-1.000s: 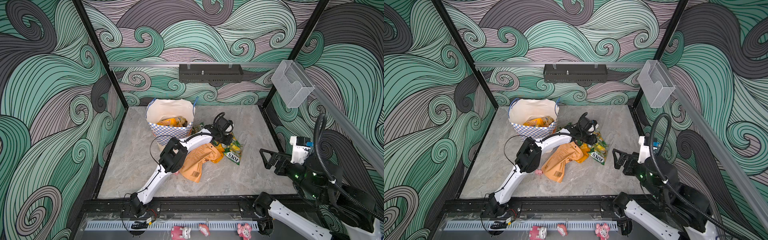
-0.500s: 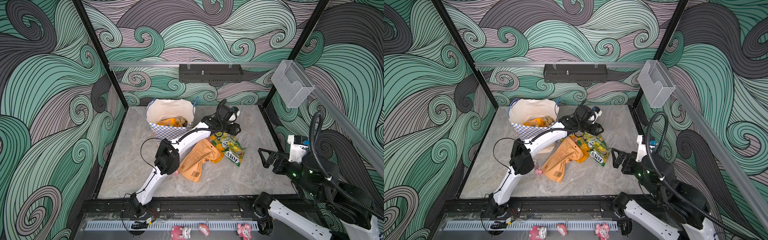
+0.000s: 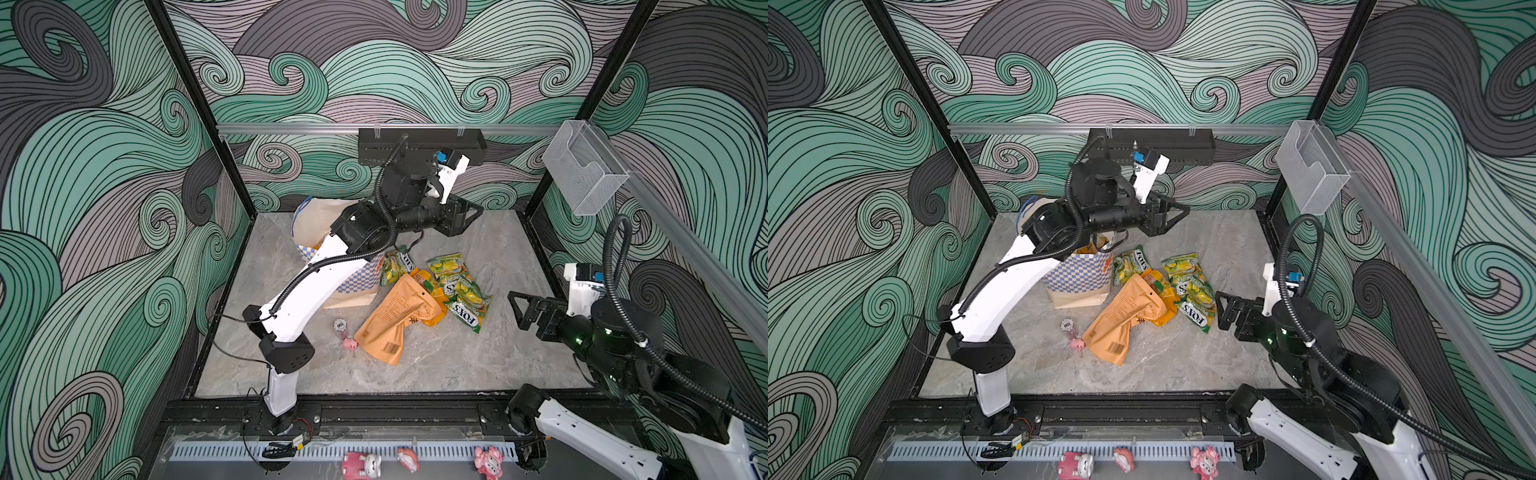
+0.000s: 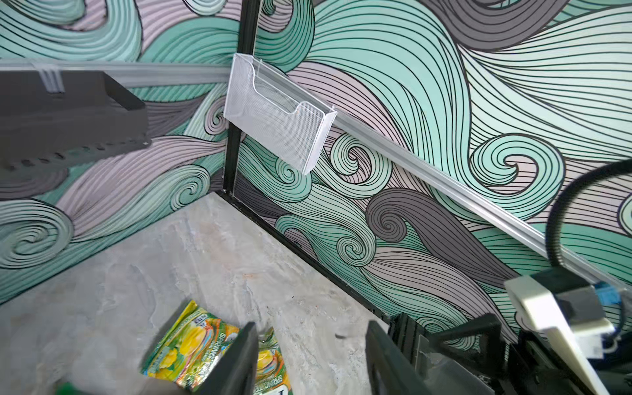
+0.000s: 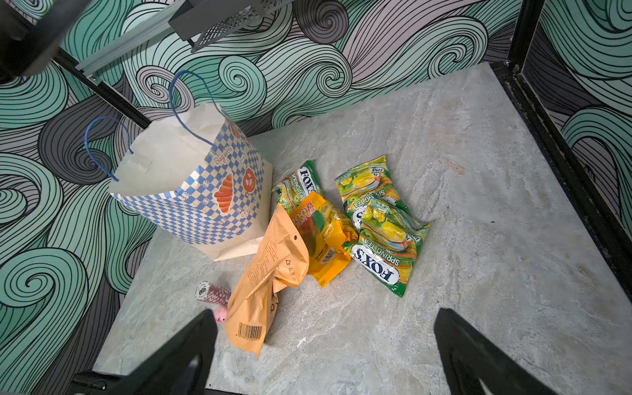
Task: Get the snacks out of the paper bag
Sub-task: 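Raise the left gripper back over the checkered bag while the right arm moves toward it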
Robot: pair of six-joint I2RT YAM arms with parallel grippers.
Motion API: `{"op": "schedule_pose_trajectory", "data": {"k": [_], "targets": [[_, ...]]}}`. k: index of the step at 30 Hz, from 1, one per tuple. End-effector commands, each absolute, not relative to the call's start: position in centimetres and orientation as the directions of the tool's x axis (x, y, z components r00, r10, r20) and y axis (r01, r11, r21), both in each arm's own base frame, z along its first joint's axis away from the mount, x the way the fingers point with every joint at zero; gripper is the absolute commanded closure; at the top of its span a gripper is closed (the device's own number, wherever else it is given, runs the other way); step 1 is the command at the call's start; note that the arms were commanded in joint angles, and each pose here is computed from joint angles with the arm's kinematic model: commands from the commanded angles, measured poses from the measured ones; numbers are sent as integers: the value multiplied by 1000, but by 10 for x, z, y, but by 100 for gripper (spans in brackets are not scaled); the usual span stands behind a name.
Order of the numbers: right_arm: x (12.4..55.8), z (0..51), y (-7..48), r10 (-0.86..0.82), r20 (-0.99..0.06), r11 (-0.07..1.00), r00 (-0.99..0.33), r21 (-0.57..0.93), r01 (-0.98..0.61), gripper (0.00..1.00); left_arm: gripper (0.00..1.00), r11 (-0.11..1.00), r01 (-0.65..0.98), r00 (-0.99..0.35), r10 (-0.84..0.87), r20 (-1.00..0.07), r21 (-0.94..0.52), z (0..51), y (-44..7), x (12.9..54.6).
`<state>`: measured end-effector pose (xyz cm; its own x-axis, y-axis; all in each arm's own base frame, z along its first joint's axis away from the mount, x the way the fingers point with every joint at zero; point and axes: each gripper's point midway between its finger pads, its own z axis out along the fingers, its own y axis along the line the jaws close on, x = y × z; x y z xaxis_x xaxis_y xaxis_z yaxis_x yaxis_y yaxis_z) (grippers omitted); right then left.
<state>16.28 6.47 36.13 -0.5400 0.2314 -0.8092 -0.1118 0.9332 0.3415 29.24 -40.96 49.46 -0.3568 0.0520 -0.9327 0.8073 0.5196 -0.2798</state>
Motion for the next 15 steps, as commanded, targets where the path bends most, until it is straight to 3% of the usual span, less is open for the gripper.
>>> {"op": "schedule_pose_trajectory", "data": {"k": [1,9,15], "targets": [[171,376,85,194,-821,920,-536,342,-190,1,42,628,759,-336,146,-930,-175,486,-367,285],[197,409,153,5,-797,875,-605,296,-383,1,19,823,564,-348,158,-924,-72,477,-268,279],[221,435,205,-74,-797,841,-600,273,-467,3,8,913,355,-426,-35,-904,-202,464,-181,275]]}}
